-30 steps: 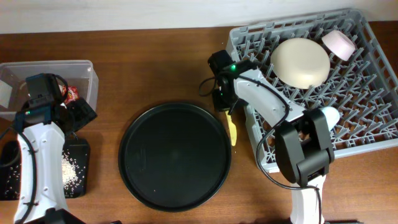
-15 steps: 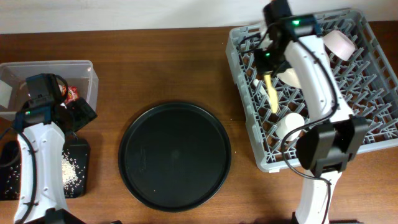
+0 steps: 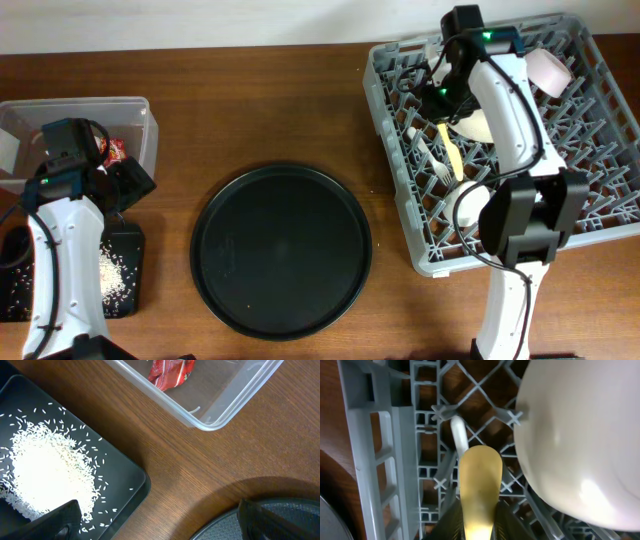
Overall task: Sort waste into correct bins and load items into the dishwasher rack
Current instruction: 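Lower the yellow spoon into the rack slot next to the fork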
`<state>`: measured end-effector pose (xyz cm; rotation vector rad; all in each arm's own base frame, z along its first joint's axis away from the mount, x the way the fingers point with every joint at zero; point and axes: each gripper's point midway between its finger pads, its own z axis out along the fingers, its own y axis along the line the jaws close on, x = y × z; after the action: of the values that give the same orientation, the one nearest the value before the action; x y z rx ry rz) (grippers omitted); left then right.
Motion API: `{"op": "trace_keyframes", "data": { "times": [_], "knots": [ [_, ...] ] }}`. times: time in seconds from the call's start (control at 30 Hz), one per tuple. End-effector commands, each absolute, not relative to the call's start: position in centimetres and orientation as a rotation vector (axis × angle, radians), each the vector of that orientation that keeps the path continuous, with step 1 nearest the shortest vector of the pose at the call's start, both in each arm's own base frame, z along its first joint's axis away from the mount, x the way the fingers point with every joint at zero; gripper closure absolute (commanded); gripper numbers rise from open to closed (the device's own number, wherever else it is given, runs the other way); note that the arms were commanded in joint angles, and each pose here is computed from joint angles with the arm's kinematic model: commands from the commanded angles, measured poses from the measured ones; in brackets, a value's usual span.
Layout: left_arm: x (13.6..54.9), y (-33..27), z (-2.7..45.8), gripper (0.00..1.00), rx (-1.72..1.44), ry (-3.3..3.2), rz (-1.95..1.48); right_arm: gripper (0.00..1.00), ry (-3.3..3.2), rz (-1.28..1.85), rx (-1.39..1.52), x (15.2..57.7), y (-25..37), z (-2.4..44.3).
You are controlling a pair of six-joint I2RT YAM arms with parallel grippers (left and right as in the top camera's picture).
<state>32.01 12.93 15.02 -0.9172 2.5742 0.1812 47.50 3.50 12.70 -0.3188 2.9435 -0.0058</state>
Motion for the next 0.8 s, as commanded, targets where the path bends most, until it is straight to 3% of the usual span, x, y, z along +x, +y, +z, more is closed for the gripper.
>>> {"op": "trace_keyframes", "data": {
  "times": [0.0,0.03,0.1,0.17,0.2,0.37,0.4,0.47,0.6,0.77],
  "knots": [
    [32.2,13.0,15.3,0.01,-0.933,2.558,0.173,0.77,2.930,0.029,-0.354,47.7,4.5,12.8],
    [32.2,13.0,15.3,0.01,-0.933,2.558,0.173,0.61,2.925,0.030,-0.358,47.7,4.7,12.9],
    [32.2,13.0,15.3,0.01,-0.933,2.558,0.173,0.48,2.916,0.029,-0.362,47.9,4.8,13.1],
    [32.2,13.0,15.3,0.01,-0.933,2.558,0.173,0.25,2.910,0.013,-0.358,47.8,4.6,13.6],
    [32.2,13.0,15.3,0.01,-0.933,2.558,0.173,0.25,2.914,0.015,-0.354,47.5,4.6,13.8],
    [32.2,13.0,15.3,0.01,-0.933,2.558,0.173,0.47,2.978,0.096,-0.247,43.7,5.9,16.9],
    [32.2,13.0,15.3,0.01,-0.933,2.558,0.173,0.57,3.016,0.131,-0.209,42.4,6.4,17.3],
    [32.2,13.0,15.3,0.01,-0.933,2.558,0.173,0.93,3.125,0.289,-0.212,39.4,8.3,17.4],
    [32.2,13.0,15.3,0.01,-0.933,2.558,0.173,0.96,3.186,0.350,-0.232,37.5,10.4,17.4],
    [32.2,13.0,15.3,0.01,-0.933,2.558,0.173,0.96,3.244,0.165,-0.231,36.2,11.8,16.2]
  ]
}}
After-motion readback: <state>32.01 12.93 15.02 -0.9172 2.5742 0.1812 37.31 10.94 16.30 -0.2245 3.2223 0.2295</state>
